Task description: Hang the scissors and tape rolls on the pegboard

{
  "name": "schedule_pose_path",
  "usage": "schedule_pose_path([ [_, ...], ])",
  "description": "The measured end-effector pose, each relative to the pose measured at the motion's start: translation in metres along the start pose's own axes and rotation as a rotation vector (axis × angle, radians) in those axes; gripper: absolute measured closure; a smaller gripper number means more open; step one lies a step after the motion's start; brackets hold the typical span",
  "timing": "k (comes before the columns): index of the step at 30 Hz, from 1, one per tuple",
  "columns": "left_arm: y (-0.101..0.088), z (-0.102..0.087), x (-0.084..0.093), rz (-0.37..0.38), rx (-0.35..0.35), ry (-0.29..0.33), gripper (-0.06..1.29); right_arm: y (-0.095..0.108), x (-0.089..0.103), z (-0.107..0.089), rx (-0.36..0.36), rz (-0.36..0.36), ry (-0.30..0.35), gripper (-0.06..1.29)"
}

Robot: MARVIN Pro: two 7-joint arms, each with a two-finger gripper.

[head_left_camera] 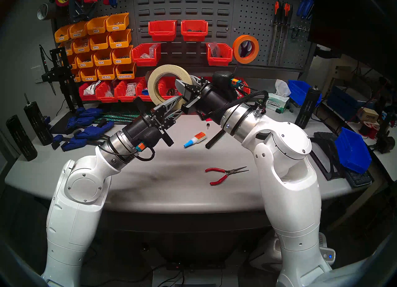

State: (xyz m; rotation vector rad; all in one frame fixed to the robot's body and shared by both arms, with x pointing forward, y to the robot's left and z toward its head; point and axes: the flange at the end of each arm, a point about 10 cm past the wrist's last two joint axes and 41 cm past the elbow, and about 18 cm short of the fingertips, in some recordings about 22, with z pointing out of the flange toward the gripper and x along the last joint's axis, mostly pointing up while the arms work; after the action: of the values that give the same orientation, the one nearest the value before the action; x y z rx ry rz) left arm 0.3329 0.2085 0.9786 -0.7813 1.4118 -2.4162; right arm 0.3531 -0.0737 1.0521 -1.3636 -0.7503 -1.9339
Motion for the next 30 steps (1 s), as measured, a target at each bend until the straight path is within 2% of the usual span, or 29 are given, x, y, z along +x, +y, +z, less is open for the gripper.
schedule_pose_path([
  [3, 0.001, 0.0, 0.0, -0.004, 0.008, 0.002, 0.99, 0.0, 0.001, 0.0, 0.002, -0.007, 0.0, 0.98],
  [6, -0.001, -0.001, -0.001, -0.004, 0.021, 0.004, 0.78, 0.004, 0.001, -0.001, -0.011, -0.019, 0.0, 0.99],
  [7, -0.001, -0.001, -0.001, -0.004, 0.024, 0.004, 0.63, 0.005, 0.001, -0.001, -0.014, -0.022, 0.0, 1.0],
  [8, -0.002, -0.001, -0.001, -0.004, 0.028, 0.005, 0.32, 0.006, 0.001, -0.001, -0.018, -0.024, -0.001, 1.0],
  [10, -0.003, -0.002, -0.001, -0.005, 0.035, 0.007, 0.08, 0.008, 0.001, -0.001, -0.023, -0.029, -0.003, 1.01],
  [11, -0.004, -0.002, -0.001, -0.006, 0.039, 0.008, 0.01, 0.009, 0.001, -0.001, -0.026, -0.032, -0.004, 1.01],
  [17, -0.006, -0.005, 0.004, -0.029, 0.064, 0.024, 0.0, 0.015, 0.001, -0.003, -0.047, -0.048, -0.006, 1.02],
  [21, -0.006, -0.009, 0.016, -0.085, 0.109, 0.049, 0.0, 0.024, 0.003, -0.008, -0.077, -0.06, -0.003, 1.02],
  [27, -0.008, -0.015, 0.033, -0.201, 0.233, 0.069, 0.0, 0.042, 0.008, -0.02, -0.141, -0.07, 0.015, 1.02],
  [29, -0.008, -0.019, 0.039, -0.301, 0.332, 0.06, 0.0, 0.054, 0.011, -0.03, -0.184, -0.076, 0.025, 1.02],
  [30, -0.008, -0.02, 0.04, -0.321, 0.352, 0.056, 0.0, 0.056, 0.012, -0.032, -0.191, -0.077, 0.027, 1.02],
])
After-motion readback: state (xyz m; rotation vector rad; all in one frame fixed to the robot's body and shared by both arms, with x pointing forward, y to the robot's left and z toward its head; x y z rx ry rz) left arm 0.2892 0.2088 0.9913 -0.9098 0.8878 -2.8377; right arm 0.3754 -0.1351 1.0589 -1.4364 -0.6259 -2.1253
